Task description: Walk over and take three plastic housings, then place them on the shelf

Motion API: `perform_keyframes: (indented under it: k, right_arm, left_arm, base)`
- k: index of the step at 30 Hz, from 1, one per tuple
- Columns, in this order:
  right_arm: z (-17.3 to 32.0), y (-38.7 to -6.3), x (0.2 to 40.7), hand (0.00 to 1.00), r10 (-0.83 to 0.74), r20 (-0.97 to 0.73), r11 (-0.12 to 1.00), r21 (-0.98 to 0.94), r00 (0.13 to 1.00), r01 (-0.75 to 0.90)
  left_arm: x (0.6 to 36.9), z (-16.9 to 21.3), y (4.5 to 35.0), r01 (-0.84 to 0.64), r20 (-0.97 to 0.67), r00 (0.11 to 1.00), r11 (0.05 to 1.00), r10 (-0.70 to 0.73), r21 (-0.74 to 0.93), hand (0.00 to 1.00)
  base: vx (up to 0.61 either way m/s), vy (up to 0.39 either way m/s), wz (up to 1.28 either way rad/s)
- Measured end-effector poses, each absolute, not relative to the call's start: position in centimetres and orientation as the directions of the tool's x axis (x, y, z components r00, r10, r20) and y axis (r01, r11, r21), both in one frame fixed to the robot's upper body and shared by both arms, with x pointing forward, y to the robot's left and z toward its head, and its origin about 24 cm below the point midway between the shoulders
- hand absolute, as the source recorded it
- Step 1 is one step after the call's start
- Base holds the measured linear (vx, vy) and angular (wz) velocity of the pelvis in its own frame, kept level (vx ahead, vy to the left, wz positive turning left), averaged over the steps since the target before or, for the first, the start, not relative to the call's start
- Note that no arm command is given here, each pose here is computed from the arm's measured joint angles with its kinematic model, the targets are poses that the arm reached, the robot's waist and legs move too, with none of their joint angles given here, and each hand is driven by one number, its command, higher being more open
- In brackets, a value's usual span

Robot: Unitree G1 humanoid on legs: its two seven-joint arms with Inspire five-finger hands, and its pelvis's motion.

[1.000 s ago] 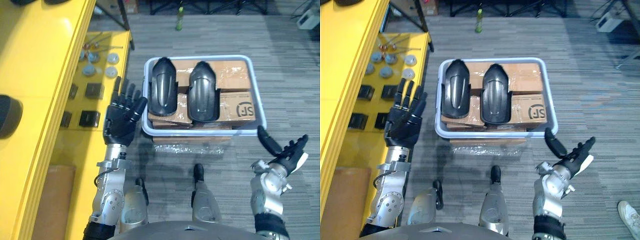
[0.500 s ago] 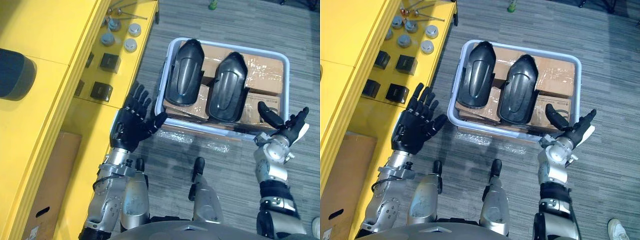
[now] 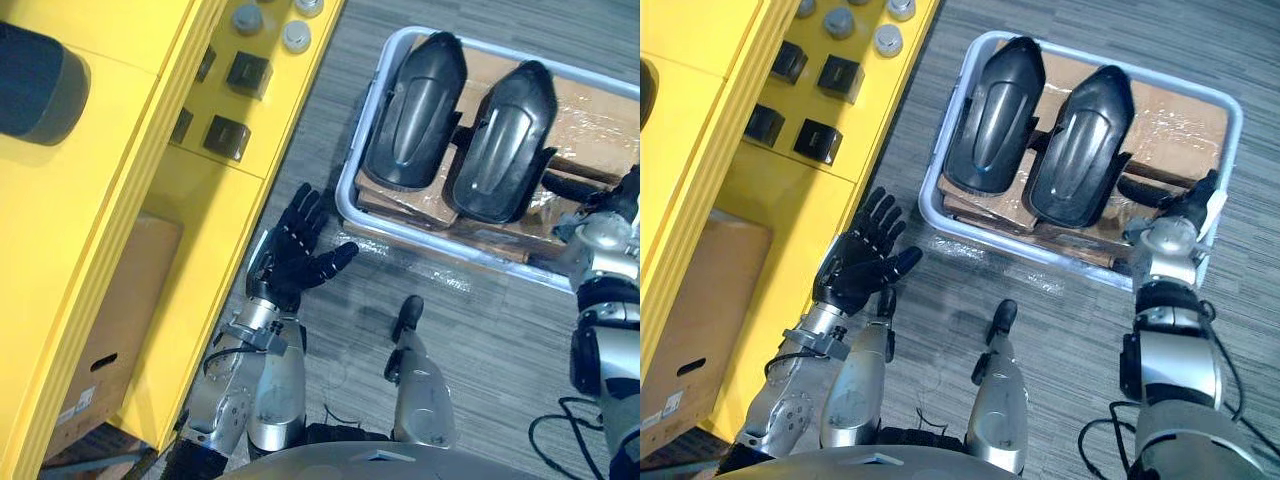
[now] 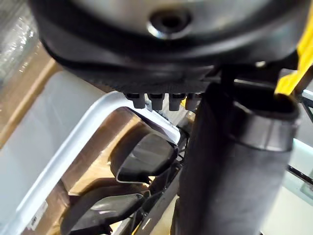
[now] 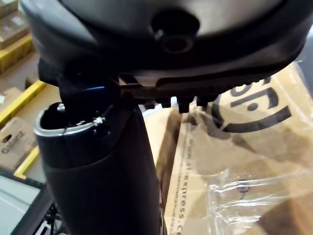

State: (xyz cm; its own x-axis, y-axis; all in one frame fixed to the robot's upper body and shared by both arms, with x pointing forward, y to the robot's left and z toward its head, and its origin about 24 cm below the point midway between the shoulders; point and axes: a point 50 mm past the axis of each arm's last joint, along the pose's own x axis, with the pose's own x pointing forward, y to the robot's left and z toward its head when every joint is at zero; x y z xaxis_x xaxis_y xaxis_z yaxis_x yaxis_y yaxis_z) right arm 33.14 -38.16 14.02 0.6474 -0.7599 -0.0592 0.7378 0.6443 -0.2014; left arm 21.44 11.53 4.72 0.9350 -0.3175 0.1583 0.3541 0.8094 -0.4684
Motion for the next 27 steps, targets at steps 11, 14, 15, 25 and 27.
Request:
perform_keyframes:
  k: [11, 14, 15, 25, 27]
  right_arm:
    - [15.2, -38.5, 33.5, 1.00, -0.754, -0.059, 0.637, -0.307, 0.654, 0.707]
    - [15.9, -38.7, 33.5, 1.00, -0.777, -0.030, 0.606, -0.305, 0.629, 0.735]
    - [16.2, -38.8, 33.5, 1.00, -0.781, -0.016, 0.598, -0.303, 0.624, 0.742]
    - [23.9, -38.8, 32.8, 1.00, -0.769, 0.266, 0.547, -0.196, 0.581, 0.814]
    - [23.0, -39.0, 32.6, 1.00, -0.772, 0.241, 0.545, -0.222, 0.588, 0.808]
  left_arm:
    - [21.1, 3.8, 11.6, 0.329, 0.133, 0.943, 0.805, -0.304, -0.494, 1.00]
    - [21.0, 3.8, 11.6, 0.334, 0.134, 0.942, 0.803, -0.309, -0.494, 1.00]
    - [21.0, 3.8, 11.6, 0.336, 0.137, 0.941, 0.802, -0.310, -0.494, 1.00]
    - [19.7, 5.2, 12.5, 0.368, 0.193, 0.930, 0.800, -0.313, -0.474, 1.00]
    - [19.6, 5.1, 12.5, 0.377, 0.189, 0.926, 0.798, -0.326, -0.470, 1.00]
  base:
    - [-0.01, 0.000, 0.05]
    - [0.00, 0.000, 0.00]
    - [0.00, 0.000, 0.00]
    - [0.01, -0.015, -0.11]
    - [0.01, -0.029, -0.05]
